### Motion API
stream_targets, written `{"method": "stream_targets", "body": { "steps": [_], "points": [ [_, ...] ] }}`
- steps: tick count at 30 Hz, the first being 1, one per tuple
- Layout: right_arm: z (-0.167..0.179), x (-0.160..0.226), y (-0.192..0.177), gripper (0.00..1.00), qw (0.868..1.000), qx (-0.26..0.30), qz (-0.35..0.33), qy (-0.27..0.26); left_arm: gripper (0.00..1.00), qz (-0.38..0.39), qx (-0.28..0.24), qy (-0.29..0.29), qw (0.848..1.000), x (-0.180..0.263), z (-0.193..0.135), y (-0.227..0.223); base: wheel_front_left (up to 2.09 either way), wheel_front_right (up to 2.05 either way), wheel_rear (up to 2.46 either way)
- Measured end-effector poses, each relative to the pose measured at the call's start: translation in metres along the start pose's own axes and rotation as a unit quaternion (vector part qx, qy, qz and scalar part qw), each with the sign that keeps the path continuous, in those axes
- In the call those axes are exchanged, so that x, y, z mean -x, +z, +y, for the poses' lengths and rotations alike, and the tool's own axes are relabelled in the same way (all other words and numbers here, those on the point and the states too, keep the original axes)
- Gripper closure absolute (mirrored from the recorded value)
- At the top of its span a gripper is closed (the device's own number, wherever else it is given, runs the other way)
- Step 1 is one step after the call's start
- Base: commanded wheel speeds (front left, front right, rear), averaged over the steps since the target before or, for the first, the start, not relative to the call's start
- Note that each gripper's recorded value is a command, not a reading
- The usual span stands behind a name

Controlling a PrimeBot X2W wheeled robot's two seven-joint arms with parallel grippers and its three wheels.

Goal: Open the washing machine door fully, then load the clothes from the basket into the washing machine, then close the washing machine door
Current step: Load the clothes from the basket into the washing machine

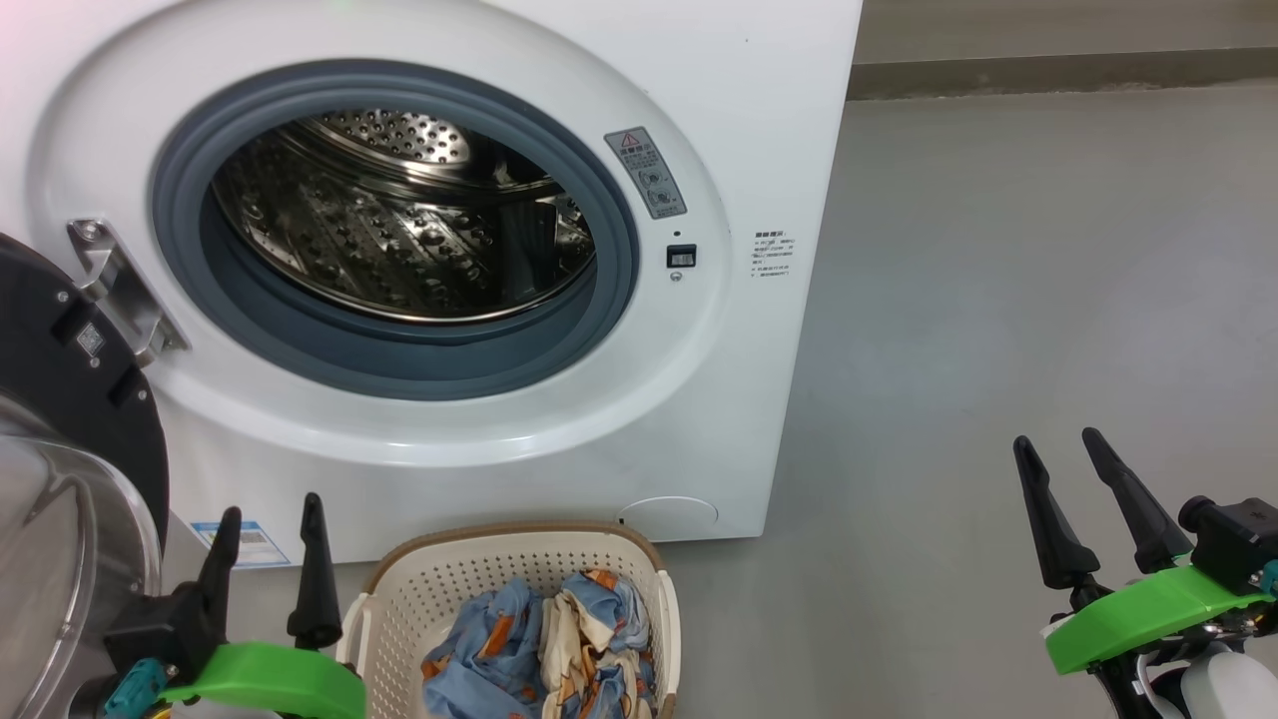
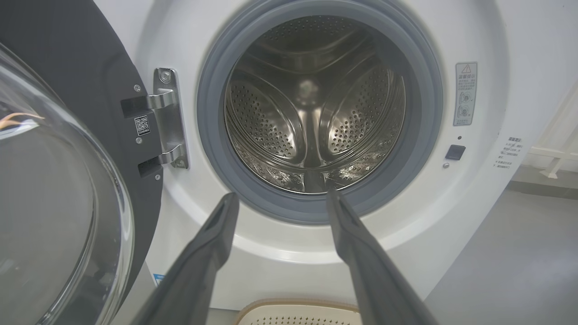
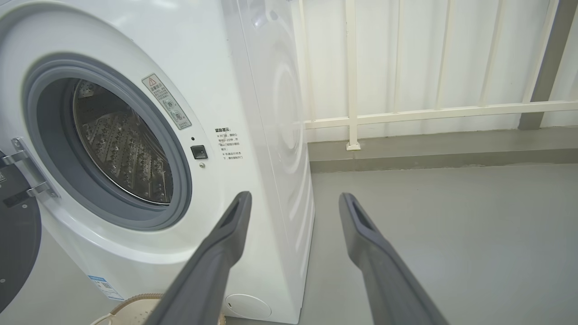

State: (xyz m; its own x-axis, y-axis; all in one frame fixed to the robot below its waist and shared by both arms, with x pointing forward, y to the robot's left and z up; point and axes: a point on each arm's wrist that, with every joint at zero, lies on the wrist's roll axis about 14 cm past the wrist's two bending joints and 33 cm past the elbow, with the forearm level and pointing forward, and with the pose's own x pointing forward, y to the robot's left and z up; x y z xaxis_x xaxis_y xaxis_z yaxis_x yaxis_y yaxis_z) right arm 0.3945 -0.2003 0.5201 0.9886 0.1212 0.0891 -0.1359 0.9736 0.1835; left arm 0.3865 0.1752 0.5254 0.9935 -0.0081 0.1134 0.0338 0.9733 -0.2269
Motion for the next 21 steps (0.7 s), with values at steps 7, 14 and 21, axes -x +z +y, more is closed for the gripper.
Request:
{"method": "stream_targets", "body": {
  "steps": [7,14,21],
  "points": [
    [0.0005,0.0001,-0.0004,0.0,1.0,0.0,0.001,0.001,0.0,-0.001,-0.002,0.001,1.0,-0.0002,0.0006,0.0004,0.0,0.0,0.0],
    [0.0008,0.0002,-0.0023,0.0,1.0,0.0,0.004,0.002,0.0,0.001,-0.002,0.0,1.0,-0.0007,0.0,-0.001,0.0,0.0,0.0],
    [-0.0007,0.0001,-0.0047,0.0,1.0,0.0,0.007,0.0,0.0,0.004,0.001,-0.002,1.0,-0.0018,-0.001,-0.0037,0.0,0.0,0.0]
  ]
}}
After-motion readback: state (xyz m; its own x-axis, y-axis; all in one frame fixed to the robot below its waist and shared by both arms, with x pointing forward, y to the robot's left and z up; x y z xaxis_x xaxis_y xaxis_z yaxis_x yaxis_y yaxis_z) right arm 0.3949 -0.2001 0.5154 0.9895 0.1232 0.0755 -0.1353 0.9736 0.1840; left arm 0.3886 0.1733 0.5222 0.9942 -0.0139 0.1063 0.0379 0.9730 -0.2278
